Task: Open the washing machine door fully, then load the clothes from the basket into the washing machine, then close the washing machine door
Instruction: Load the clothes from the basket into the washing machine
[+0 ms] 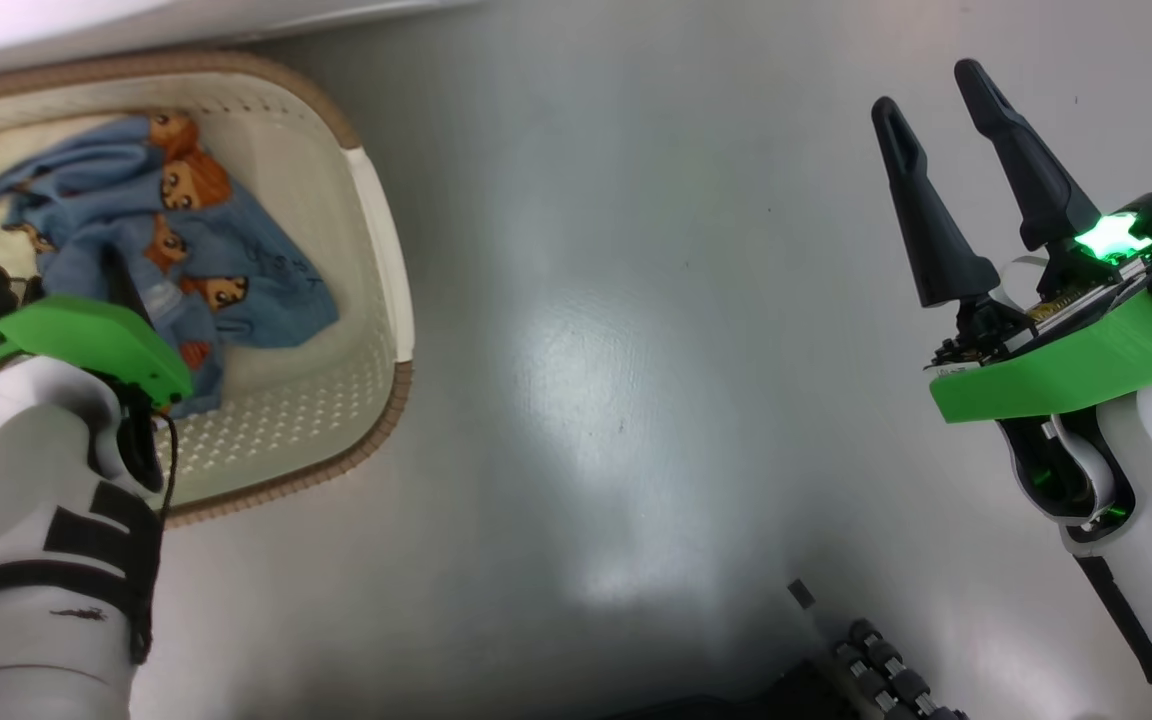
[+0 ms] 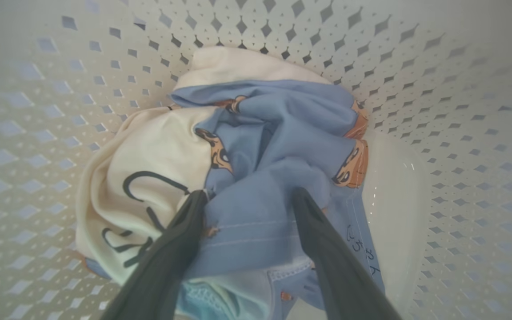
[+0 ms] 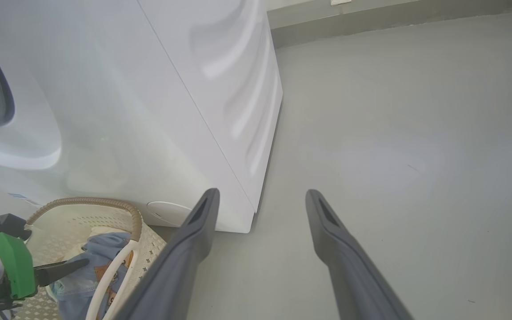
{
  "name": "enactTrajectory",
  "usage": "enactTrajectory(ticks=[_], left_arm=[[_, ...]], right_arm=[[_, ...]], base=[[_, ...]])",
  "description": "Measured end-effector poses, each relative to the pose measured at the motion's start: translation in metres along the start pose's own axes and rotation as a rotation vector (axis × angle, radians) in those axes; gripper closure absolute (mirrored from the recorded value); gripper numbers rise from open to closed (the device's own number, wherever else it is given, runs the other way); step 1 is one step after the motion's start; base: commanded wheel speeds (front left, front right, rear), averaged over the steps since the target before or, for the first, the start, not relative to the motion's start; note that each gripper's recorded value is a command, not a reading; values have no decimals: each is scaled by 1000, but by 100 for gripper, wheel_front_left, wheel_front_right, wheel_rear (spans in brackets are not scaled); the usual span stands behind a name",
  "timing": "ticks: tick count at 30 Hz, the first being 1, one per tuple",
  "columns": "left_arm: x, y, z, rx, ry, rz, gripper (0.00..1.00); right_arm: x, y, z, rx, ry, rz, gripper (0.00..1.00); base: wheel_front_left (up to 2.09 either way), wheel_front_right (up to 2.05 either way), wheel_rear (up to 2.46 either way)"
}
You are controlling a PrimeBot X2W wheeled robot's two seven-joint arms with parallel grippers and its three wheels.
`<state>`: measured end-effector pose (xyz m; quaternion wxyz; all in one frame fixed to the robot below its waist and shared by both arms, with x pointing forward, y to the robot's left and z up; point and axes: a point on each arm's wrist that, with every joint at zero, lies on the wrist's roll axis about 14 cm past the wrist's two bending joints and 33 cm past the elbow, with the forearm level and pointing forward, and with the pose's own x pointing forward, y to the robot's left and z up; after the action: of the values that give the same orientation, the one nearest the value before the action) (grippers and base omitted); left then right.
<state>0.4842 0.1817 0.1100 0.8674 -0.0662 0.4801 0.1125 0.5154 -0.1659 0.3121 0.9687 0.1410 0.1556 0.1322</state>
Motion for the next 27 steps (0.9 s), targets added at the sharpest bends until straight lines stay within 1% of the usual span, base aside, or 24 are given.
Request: enactTrajectory(ticks=[10, 11, 12, 13, 14, 15, 22, 27], left_arm=[[24, 1, -33, 20, 115, 33, 0], [25, 1, -35, 20, 123, 36, 2], [27, 1, -37, 18, 129, 36, 32], [28, 0, -38, 16, 131, 35, 58], [30, -1, -37, 16, 130, 35, 93], [31, -2, -37, 17, 129, 33, 100], [29, -7, -34, 2, 112, 9, 100], [20, -23, -21, -18, 56, -47, 100]], right_arm=[[-1, -14, -22, 10, 40, -35, 0], [-1, -15, -22, 9, 41, -37, 0], [1, -16, -22, 7, 40, -38, 0], [1, -17, -21, 5, 37, -39, 0], [1, -19, -21, 4, 36, -42, 0], [1, -20, -22, 4, 37, -45, 0], [2, -19, -21, 4, 33, -43, 0], [2, -13, -10, 1, 13, -30, 0]], base=[[0, 0, 0], [0, 0, 0], [0, 0, 0], [0, 0, 0], [0, 0, 0], [0, 0, 0], [0, 0, 0], [0, 0, 0]])
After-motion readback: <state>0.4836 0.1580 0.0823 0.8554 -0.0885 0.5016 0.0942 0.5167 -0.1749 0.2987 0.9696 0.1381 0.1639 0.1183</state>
